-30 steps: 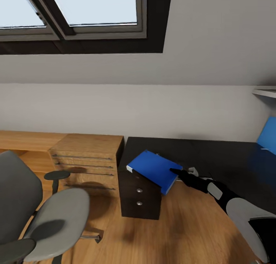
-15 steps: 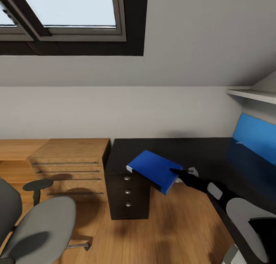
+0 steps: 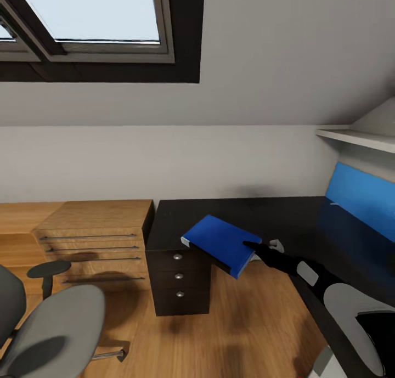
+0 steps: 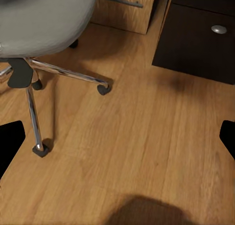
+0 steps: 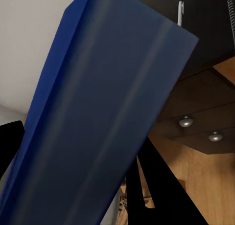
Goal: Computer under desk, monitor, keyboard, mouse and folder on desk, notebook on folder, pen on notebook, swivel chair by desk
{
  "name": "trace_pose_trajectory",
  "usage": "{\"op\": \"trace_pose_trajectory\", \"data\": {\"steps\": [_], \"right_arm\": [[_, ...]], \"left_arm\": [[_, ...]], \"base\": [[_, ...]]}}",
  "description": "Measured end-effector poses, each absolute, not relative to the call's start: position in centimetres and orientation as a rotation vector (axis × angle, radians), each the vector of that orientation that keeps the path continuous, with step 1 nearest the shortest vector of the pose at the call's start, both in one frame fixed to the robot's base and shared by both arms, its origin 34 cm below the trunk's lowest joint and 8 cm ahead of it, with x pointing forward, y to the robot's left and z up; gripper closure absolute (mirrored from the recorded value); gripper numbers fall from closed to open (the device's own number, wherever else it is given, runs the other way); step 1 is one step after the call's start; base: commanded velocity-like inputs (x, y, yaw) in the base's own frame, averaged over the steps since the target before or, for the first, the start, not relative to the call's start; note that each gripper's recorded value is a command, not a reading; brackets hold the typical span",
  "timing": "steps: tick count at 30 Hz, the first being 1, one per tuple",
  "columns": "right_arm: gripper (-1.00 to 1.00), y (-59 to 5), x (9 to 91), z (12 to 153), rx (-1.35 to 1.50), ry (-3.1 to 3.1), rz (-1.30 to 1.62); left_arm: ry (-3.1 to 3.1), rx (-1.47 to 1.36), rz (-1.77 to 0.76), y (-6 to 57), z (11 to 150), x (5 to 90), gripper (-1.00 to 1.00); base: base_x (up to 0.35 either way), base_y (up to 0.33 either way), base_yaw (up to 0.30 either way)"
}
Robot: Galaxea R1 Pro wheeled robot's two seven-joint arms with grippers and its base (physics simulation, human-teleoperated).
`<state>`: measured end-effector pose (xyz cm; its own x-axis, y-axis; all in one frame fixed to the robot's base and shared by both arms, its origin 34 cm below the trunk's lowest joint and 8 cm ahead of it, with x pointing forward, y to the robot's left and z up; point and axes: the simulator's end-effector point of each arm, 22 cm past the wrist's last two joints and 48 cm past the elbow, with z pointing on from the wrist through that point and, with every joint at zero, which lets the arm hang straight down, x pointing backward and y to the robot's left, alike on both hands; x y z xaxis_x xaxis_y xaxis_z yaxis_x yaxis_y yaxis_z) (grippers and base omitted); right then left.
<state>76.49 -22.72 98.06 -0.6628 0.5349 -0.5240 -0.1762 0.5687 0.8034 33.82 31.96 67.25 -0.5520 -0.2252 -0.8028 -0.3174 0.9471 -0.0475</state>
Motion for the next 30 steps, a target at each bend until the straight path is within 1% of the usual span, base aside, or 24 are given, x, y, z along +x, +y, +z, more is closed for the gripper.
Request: {"op": "trace_pose_trajectory", "data": {"steps": [2, 7, 30], "right_arm": [[1.00, -22.7, 76.5, 98.1, 0.287, 2.011, 1.142], [1.00, -22.8, 76.5, 98.4, 0.286, 2.006, 1.142], [1.00, -22.8, 76.4, 99.9, 0.272, 1.986, 1.140]], "left_arm": [[2.177, -0.384, 0.129, 32.0, 67.3, 33.8, -1.00], [2.173, -0.385, 0.129, 32.0, 67.4, 33.9, -1.00], [2.151, -0.378, 0.115, 31.7, 67.9, 34.6, -1.00]], "base": [[0.000, 0.000, -0.002], [0.000, 0.000, -0.162], [0.000, 0.000, -0.215]]}}
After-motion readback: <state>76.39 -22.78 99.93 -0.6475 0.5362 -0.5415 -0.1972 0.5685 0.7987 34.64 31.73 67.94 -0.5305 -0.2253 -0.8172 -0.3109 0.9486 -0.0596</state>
